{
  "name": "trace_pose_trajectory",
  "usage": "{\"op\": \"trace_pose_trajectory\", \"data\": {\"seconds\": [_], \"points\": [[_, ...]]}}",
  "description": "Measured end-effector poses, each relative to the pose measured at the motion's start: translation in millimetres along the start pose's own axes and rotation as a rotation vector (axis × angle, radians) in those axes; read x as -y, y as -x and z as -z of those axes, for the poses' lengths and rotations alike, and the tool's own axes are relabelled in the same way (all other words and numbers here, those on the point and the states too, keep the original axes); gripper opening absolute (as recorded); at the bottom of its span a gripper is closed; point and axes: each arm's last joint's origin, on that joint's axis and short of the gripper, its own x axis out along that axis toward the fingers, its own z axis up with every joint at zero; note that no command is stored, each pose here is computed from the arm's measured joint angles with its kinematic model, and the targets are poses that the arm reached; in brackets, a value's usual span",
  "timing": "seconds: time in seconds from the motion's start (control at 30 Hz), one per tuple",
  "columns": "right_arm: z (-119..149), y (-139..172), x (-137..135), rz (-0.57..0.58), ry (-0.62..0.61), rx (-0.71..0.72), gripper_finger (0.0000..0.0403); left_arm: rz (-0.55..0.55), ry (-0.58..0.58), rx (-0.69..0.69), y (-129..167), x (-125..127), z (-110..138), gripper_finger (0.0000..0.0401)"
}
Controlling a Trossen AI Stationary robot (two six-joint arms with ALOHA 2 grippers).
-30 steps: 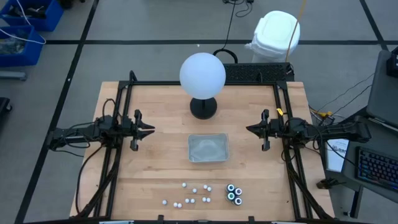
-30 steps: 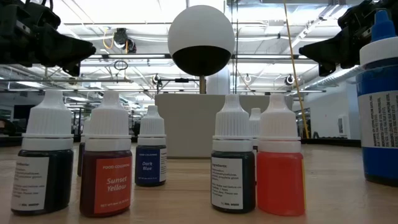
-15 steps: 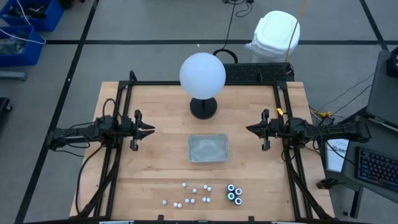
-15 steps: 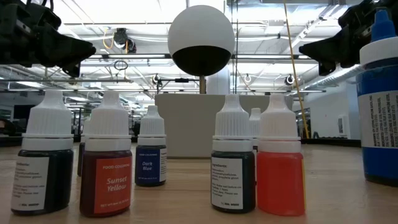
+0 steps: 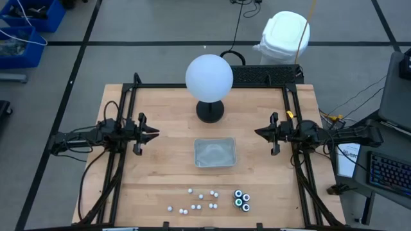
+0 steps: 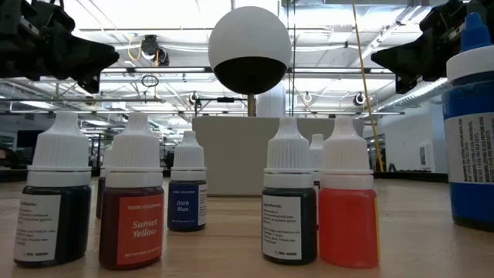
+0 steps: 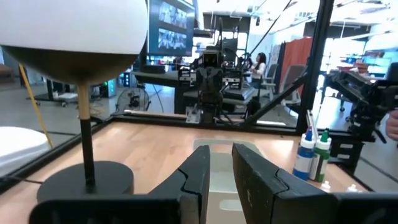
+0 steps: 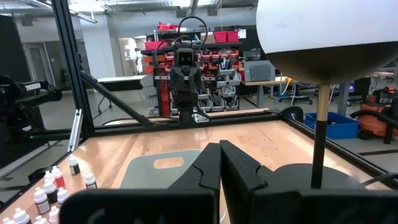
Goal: Pick & Place food coloring
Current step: Put the large black food coloring bottle into the gray bin
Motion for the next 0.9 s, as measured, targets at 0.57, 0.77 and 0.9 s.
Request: {"op": "trace_pose_trajectory", "data": {"seconds": [0.57,0.77,0.9], "points": [[2,0,0,0.001,0.054,-0.018,0.0000,-0.098,-0.076,0.135,1,-2,-13,0.0076],[2,0,0,0.002,0.060,-0.022,0.0000,-0.091,-0.087,0.131,1,-2,-12,0.0076],[2,0,1,0.036,0.090,-0.016,0.0000,-0.092,-0.108,0.130,1,-2,-12,0.0076]]}}
